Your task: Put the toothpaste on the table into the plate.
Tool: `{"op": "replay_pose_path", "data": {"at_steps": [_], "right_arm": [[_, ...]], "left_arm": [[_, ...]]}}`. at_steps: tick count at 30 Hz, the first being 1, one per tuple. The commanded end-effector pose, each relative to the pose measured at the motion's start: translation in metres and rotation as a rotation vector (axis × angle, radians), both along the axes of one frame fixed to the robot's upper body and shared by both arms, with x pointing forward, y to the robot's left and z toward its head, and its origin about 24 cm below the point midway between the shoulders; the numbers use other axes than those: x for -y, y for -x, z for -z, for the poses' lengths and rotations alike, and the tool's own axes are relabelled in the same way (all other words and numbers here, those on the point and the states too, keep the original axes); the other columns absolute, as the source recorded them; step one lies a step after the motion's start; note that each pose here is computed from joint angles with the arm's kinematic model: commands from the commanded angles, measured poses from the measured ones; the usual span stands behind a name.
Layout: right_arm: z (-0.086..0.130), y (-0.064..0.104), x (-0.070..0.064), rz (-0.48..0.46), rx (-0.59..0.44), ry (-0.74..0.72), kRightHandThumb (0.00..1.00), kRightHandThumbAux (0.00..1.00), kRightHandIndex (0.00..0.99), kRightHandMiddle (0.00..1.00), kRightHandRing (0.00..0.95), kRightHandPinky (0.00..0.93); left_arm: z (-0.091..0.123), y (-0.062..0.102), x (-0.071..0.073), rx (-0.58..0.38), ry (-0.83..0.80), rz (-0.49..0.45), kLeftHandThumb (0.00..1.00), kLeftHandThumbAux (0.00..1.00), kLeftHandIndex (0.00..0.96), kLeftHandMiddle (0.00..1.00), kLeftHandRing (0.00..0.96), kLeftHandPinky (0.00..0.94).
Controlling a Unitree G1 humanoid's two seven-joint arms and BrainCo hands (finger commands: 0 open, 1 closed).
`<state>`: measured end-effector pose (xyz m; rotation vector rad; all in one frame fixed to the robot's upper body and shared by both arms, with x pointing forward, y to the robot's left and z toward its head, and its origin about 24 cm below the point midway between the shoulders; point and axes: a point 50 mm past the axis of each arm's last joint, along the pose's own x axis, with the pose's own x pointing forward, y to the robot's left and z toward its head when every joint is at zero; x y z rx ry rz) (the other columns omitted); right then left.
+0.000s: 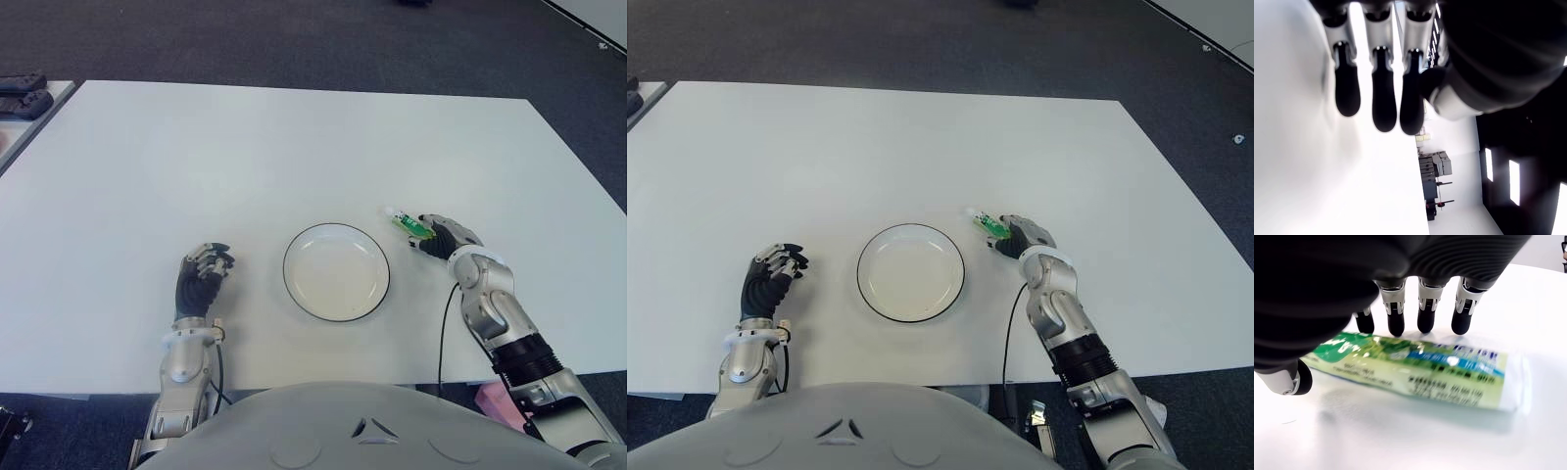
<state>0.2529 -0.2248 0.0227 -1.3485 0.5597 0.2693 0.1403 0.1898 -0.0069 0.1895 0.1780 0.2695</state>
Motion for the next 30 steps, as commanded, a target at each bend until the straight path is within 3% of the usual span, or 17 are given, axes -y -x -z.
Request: {"op": "replay_pose_path", "data": {"at_steps": [1,6,10,14,17,30], "right_arm": [[0.015,0.0118,0.0103,0.034,-0.11,0.012,0.491,0.366,0.0,0.0,0.0,0.097],[0.0135,0.0123,0.0096,0.036,-0.091,0.007,0.5,0.375,0.003,0.011,0.019,0.135],[0.0122,0.013,0.0084,0.036,-0.062,0.001,0.533,0.38,0.048,0.078,0.092,0.205],[0.0118,0.0138,0.0081,0.032,-0.046,0.0,0.588,0.385,0.322,0.165,0.158,0.248],[0.0138,0.0148,0.0082,0.022,-0.014,-0.01,0.632,0.386,0.393,0.21,0.182,0.257],[0.0148,0.0153,0.0098,0.038,0.062,-0.025,0.691,0.43,0.387,0.287,0.255,0.329]], "left_arm": [[0.0003,0.0007,0.0002,-0.005,0.008,0.015,0.707,0.717,0.431,0.523,0.522,0.525],[0.0001,0.0014,-0.0005,-0.006,0.006,0.008,0.708,0.717,0.431,0.518,0.518,0.526],[0.0002,0.0021,-0.001,-0.009,0.004,0.003,0.708,0.717,0.431,0.518,0.52,0.524],[0.0003,0.0026,-0.0014,-0.01,0.001,0.001,0.708,0.717,0.431,0.521,0.523,0.53],[0.0002,0.003,-0.0017,-0.009,0.001,-0.001,0.709,0.717,0.431,0.518,0.521,0.525],[0.0009,0.0042,-0.0028,-0.024,-0.005,-0.025,0.707,0.719,0.431,0.511,0.513,0.509]]}}
